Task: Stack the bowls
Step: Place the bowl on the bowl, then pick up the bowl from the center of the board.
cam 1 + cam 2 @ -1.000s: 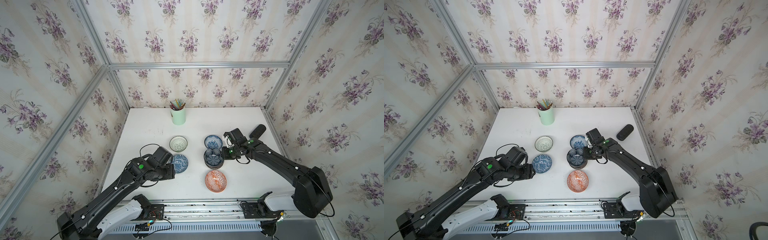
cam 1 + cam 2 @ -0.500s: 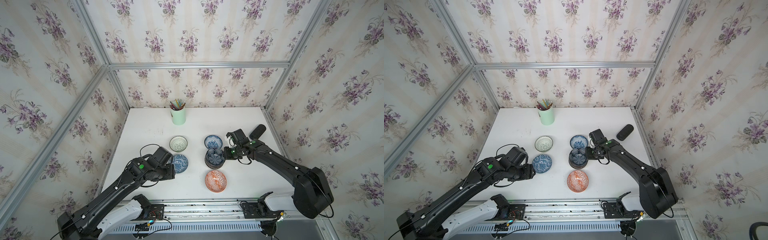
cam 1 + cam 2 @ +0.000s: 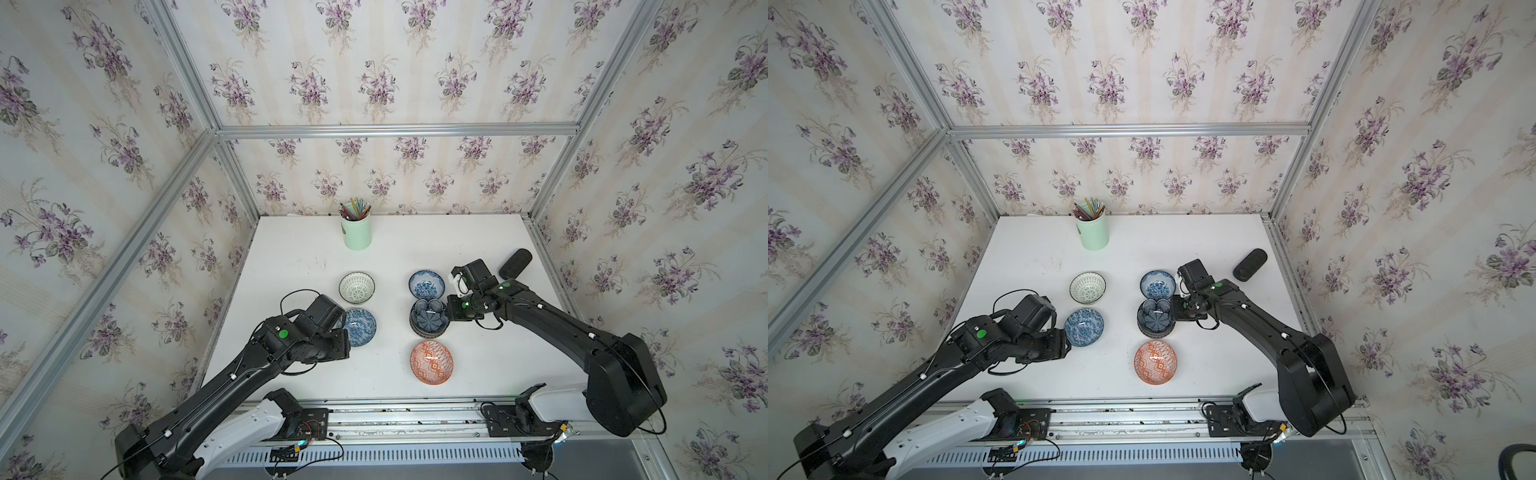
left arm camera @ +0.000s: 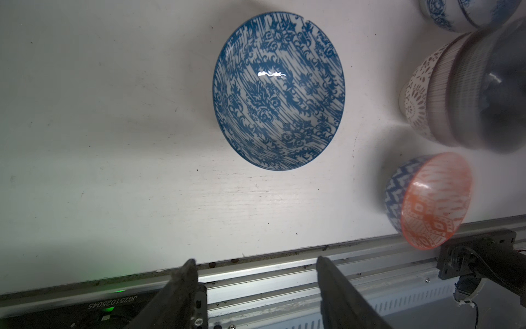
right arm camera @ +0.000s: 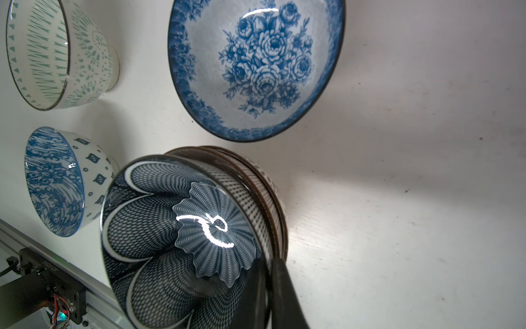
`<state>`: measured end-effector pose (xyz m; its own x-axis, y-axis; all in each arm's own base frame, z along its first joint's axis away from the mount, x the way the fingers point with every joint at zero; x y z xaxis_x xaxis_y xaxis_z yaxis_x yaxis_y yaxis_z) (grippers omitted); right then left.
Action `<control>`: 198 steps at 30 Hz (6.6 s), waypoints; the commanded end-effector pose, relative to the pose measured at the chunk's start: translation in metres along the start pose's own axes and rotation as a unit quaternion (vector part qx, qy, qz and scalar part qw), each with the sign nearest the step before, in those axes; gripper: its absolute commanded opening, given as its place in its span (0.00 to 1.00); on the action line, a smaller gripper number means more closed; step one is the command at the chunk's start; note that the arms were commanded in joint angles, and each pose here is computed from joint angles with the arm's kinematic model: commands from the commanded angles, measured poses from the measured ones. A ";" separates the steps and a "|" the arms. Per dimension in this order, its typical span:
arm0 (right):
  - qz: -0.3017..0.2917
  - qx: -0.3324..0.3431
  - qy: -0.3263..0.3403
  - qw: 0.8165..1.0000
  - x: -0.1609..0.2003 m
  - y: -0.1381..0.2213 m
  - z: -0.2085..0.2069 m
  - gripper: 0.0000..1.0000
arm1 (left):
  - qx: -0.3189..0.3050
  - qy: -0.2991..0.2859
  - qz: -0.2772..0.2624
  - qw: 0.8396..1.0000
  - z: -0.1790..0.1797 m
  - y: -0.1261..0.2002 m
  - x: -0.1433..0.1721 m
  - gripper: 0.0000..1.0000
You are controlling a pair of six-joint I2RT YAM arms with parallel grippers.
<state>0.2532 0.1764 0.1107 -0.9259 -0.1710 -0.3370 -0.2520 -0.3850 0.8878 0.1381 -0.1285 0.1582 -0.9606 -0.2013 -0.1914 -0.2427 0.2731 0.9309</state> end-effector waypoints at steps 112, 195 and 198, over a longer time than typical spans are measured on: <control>-0.094 -0.016 0.023 0.995 -0.024 0.046 0.017 0.51 | 0.036 0.099 -0.013 0.994 -0.017 -0.049 -0.172 0.49; -0.047 -0.168 0.119 0.978 -0.011 0.090 0.118 0.45 | 0.049 -0.083 0.067 0.993 -0.115 0.006 -0.054 0.00; -0.037 -0.161 0.127 0.978 -0.008 0.085 0.123 0.45 | 0.056 -0.086 0.066 0.993 -0.120 0.006 -0.053 0.00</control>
<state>0.2068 0.2550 0.2313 -0.8001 -0.3130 -0.5117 -0.1828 -0.6852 0.7050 0.1984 -0.2212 0.2053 -0.9948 0.0206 -0.0993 -0.0851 0.3639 0.9276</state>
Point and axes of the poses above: each gripper's point midway between its finger pads, its own y axis back along the fingers, its own z axis along the line the jaws close on, x = y × z, the point moved 2 cm from there along y, back along the fingers, and after that the axes turned 6 degrees about y, right-handed, at the moved point
